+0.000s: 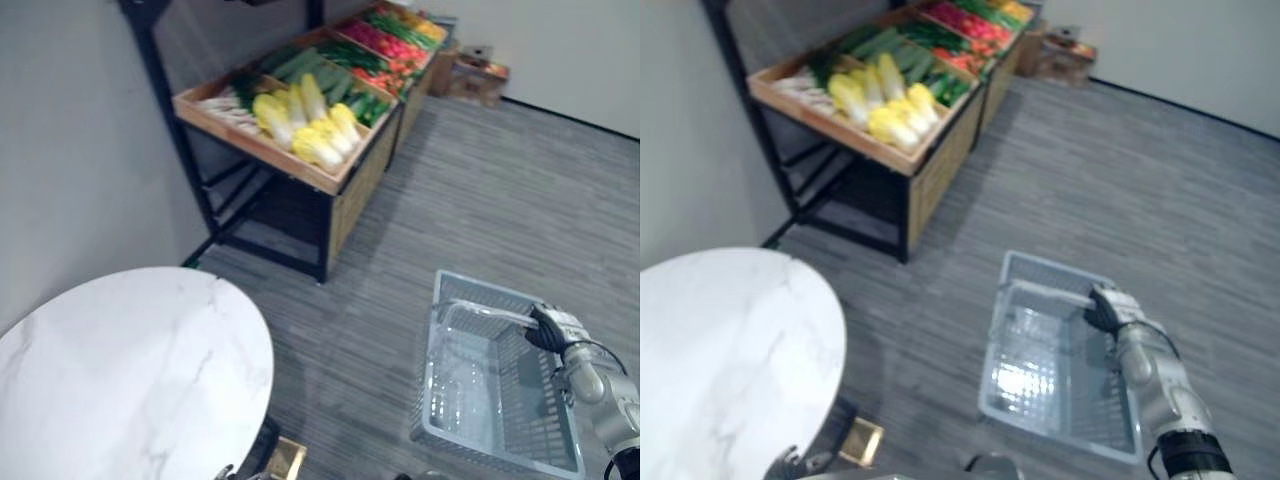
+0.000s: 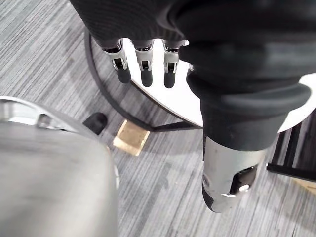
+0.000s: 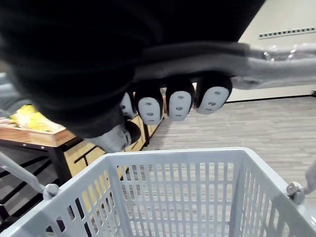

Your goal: Pick vegetable in the basket

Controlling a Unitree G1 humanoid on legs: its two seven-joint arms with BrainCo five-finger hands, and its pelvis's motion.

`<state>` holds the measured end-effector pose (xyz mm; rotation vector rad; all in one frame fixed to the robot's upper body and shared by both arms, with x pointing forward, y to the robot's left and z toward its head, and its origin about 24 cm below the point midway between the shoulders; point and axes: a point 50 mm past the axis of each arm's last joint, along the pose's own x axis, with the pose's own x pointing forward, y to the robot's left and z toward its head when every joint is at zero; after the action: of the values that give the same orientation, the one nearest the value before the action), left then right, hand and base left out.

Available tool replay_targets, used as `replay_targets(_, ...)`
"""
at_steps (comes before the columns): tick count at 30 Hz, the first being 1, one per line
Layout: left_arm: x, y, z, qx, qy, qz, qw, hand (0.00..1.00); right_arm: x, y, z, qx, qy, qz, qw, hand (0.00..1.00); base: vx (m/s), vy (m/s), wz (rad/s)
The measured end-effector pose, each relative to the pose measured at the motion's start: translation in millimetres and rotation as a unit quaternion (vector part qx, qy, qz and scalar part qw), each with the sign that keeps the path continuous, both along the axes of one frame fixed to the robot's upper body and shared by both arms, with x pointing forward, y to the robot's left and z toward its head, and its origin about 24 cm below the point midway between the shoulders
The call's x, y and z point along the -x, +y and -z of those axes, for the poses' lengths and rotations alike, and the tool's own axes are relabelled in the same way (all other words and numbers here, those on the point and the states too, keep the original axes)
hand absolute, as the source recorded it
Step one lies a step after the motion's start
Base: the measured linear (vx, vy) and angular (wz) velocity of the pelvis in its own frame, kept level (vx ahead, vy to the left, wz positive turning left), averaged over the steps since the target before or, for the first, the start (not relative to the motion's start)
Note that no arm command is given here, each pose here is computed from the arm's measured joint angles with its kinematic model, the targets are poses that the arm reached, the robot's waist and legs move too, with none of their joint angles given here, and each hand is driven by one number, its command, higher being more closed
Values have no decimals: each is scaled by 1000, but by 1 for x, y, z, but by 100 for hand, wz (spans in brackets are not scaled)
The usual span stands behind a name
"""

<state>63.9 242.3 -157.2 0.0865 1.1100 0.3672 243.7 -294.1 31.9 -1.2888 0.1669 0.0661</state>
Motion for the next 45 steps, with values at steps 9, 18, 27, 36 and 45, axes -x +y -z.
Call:
replay_targets(9,2,-18,4,22,0,-8,1000,0,15,1,11,4,26,-2,1000,100,-20,-193,-47)
replay_targets(18,18,-30,6,35,-5,-34,999,0,13,11,15,8,36,-28,999,100,46,95,-91)
replay_targets(27,7,-21,1,20,-28,-25,999,0,11,23,17,-5,40,-65,997,100,111,140,-26)
replay_targets(36,4,-26,2,23,-24,1,999,0,22,19,29,-10,64,-49,997,100,35,36,-15)
replay_targets(45,16,-6,0,-9,0,16,1000,0,27,29,38,-68,40,-5,997,100,101,62,29)
